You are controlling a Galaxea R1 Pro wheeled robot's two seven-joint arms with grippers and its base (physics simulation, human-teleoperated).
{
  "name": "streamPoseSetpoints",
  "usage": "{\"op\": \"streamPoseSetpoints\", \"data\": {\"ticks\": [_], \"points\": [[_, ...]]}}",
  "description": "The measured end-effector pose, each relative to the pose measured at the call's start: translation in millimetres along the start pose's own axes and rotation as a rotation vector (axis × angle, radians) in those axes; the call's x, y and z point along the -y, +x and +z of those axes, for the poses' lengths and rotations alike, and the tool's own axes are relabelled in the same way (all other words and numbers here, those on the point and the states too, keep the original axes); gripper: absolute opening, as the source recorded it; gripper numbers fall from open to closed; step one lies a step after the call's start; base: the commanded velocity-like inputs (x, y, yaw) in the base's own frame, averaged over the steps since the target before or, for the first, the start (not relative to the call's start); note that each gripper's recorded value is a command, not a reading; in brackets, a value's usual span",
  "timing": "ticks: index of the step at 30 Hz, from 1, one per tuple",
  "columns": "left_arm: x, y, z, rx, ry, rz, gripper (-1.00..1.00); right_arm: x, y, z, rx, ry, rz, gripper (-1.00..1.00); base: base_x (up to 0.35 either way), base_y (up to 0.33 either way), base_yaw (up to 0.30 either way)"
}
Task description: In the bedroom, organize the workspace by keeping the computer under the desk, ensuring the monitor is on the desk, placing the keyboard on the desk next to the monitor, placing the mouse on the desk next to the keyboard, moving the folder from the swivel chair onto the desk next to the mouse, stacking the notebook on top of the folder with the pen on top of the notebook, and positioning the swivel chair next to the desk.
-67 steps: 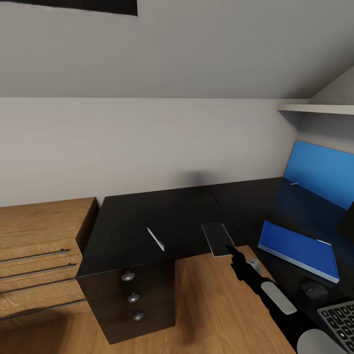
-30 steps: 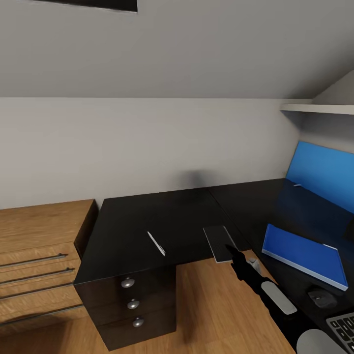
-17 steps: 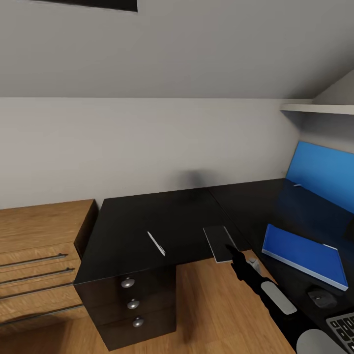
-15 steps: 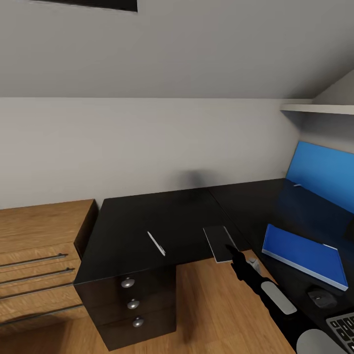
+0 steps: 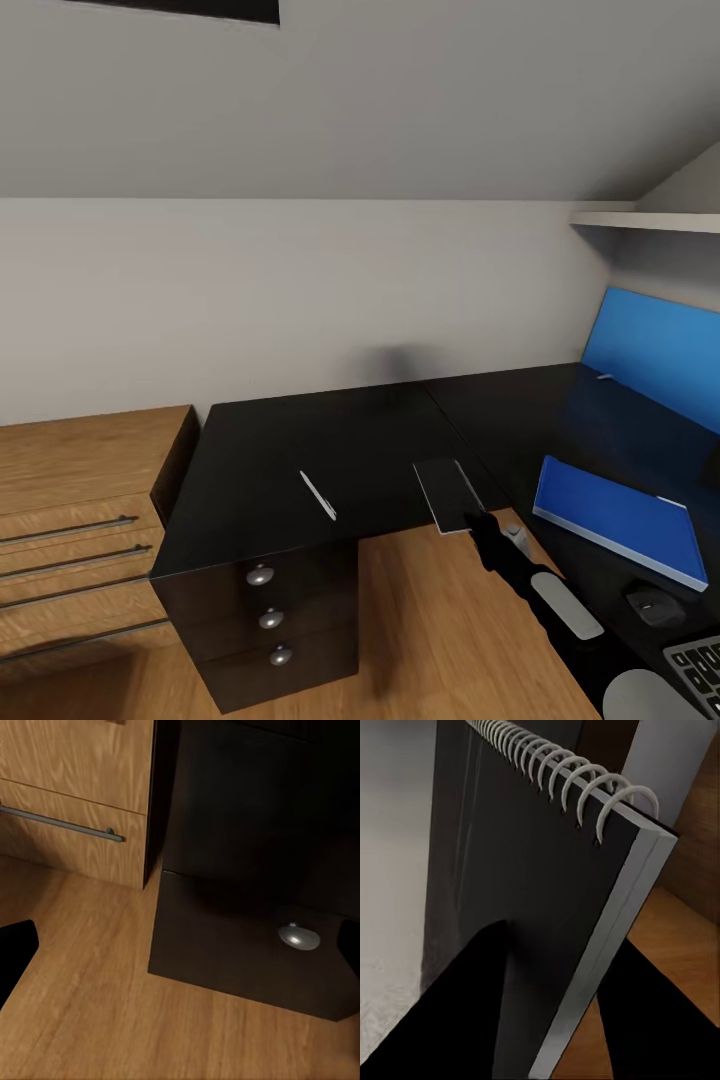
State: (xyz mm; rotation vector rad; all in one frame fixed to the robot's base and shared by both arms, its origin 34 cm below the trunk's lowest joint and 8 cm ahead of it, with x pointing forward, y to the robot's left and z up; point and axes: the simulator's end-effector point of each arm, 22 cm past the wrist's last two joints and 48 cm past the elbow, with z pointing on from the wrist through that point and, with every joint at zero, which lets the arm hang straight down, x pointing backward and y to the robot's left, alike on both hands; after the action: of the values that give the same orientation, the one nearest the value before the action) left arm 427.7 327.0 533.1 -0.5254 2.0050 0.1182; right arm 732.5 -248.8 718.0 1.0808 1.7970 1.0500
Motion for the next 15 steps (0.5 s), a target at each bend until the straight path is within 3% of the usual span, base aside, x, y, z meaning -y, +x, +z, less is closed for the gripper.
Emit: {"op": "streamPoseSetpoints", "data": {"ticks": [15], "points": [[-0.4,-0.3,0.0,0.001,-0.001,-0.001,1.0,0.6,-0.7,0.0,0.002,0.004,0.001,-1.0,0.0,0.0,0.0]]}}
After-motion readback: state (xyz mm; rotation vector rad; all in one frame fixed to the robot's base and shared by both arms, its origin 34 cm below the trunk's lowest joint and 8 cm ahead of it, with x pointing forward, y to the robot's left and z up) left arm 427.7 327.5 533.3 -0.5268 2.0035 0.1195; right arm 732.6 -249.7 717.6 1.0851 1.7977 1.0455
